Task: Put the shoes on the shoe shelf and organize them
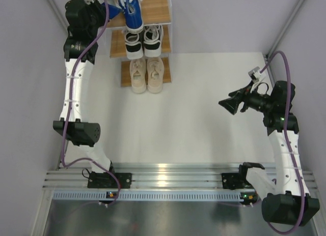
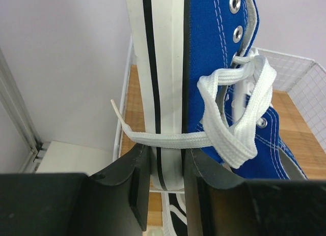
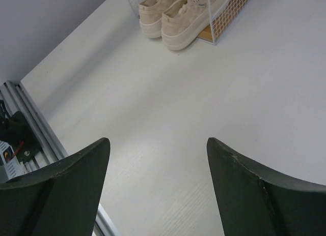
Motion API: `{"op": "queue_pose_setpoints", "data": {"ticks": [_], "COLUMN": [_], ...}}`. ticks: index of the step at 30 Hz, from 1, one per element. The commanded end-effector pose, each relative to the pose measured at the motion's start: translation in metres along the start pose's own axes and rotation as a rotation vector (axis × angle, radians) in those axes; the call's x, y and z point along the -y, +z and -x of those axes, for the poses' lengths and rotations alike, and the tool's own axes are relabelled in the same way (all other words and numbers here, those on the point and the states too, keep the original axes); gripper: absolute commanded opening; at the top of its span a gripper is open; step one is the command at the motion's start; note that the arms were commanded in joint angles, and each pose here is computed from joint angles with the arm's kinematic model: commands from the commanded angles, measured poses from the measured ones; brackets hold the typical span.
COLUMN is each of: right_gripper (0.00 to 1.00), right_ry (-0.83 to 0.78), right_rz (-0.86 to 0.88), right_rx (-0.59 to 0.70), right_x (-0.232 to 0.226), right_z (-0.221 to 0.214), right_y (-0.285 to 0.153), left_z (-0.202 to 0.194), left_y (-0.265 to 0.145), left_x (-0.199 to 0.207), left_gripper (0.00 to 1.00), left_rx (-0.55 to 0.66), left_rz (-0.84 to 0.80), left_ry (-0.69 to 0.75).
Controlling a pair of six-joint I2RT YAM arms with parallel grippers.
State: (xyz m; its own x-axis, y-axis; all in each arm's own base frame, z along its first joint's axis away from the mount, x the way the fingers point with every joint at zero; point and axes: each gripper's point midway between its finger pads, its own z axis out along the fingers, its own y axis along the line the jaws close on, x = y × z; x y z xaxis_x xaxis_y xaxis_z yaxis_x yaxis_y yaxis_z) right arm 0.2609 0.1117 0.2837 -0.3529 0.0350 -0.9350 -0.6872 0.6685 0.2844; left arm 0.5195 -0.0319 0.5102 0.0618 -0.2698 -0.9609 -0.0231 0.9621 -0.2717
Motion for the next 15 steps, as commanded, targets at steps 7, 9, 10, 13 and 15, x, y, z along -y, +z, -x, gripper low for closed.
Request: {"op": "queue_pose_setpoints", "data": {"ticks": [7,9,10,13,15], "right_gripper": [0.77,0.77,0.77,0.77,0.77], "right_ry": [-0.056,-0.059,-0.061,-0.066,-0.063], "right_rz": [0.002,-0.001,-0.002,-0.008,-0.013], "right_rx": [0.053,0.056,0.058,0.064,0.065], "right_x": [-0.003,-0.003,-0.003,-0.003,-0.002], "right_z": [0.017,0.019,0.020,0.021,0.020], "right_y": [-0.006,-0.007,-0.007,-0.009,-0.009], "left_z": [0.053,0.045,0.043,0.038,0.037], "left_y": [0.025,0.034,0.036,0.043,0.046], "left_x": [0.002,-0.001,-0.001,0.001,0.005], "left_gripper": [0.00,0.00,0.00,0.00,0.00], "left_rx": [0.275,0.270,0.271,0.276,0.281], "left_rz": [0.019,0.032,0.034,0.022,0.004], "left_ry": [-0.015,-0.009,-0.008,-0.021,-0.047]}}
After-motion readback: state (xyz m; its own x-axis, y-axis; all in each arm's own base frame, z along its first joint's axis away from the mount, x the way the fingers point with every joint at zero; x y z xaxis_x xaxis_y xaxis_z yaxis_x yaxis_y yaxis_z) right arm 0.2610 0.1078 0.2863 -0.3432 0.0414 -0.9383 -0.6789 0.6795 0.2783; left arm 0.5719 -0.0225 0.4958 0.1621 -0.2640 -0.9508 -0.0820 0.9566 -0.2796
